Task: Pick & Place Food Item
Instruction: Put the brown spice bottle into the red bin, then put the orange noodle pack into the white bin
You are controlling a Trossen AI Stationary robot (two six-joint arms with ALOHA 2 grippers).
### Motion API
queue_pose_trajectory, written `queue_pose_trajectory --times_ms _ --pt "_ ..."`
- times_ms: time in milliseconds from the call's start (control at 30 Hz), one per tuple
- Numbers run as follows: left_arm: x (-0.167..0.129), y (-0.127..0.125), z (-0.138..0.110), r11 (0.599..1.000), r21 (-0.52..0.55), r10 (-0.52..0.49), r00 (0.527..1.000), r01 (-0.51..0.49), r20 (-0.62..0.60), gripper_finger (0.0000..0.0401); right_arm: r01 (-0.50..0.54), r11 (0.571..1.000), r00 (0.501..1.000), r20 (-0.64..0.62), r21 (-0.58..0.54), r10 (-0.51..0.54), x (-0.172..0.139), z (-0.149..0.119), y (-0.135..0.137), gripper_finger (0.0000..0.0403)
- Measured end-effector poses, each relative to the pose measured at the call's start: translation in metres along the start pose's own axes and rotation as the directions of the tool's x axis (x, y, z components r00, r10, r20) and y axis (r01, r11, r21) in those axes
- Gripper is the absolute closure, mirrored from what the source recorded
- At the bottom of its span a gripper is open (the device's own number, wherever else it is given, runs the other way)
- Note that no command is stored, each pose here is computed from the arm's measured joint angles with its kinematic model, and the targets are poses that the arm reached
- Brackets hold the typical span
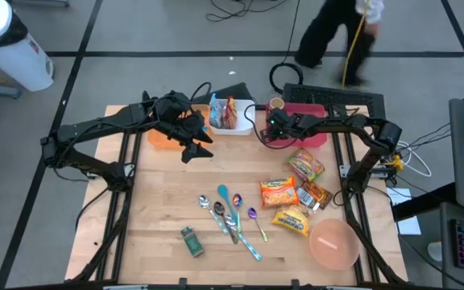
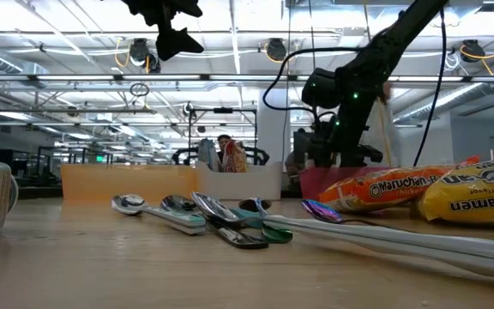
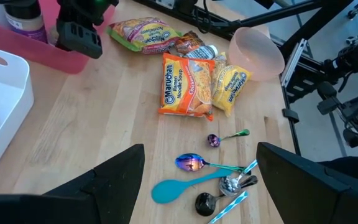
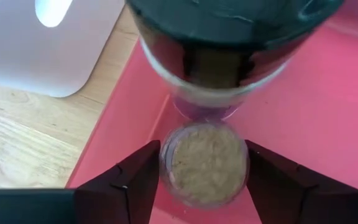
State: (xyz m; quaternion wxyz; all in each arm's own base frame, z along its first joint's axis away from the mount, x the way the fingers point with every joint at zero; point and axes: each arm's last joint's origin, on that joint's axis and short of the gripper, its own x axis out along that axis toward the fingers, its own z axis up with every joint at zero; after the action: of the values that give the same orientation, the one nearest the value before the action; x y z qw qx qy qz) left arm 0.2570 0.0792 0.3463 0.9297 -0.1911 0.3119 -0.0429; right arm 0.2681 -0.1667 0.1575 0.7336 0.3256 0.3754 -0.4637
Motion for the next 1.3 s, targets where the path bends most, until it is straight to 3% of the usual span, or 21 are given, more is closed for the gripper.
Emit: queue_pose_trajectory --times_ms 700,1133,1300 --pt "0.000 0.000 0.000 1.000 -0.008 0.000 1.000 0.000 0.000 0.0082 -0.041 0.999 0.999 0.011 -0.029 0.041 -0.003 0.003 0.002 0.0141" --pt "0.000 0.000 0.001 1.000 -0.007 0.000 1.000 0.000 0.005 0.0082 -0.081 0.996 0.993 0.079 -0.035 0.083 -0.033 0.013 -0.002 0.0144" --pt "0.000 0.000 0.001 1.000 -0.007 0.000 1.000 0.000 0.005 0.0082 -0.149 0.988 0.983 0.100 -0.039 0.153 -0.053 0.015 0.000 0.0145"
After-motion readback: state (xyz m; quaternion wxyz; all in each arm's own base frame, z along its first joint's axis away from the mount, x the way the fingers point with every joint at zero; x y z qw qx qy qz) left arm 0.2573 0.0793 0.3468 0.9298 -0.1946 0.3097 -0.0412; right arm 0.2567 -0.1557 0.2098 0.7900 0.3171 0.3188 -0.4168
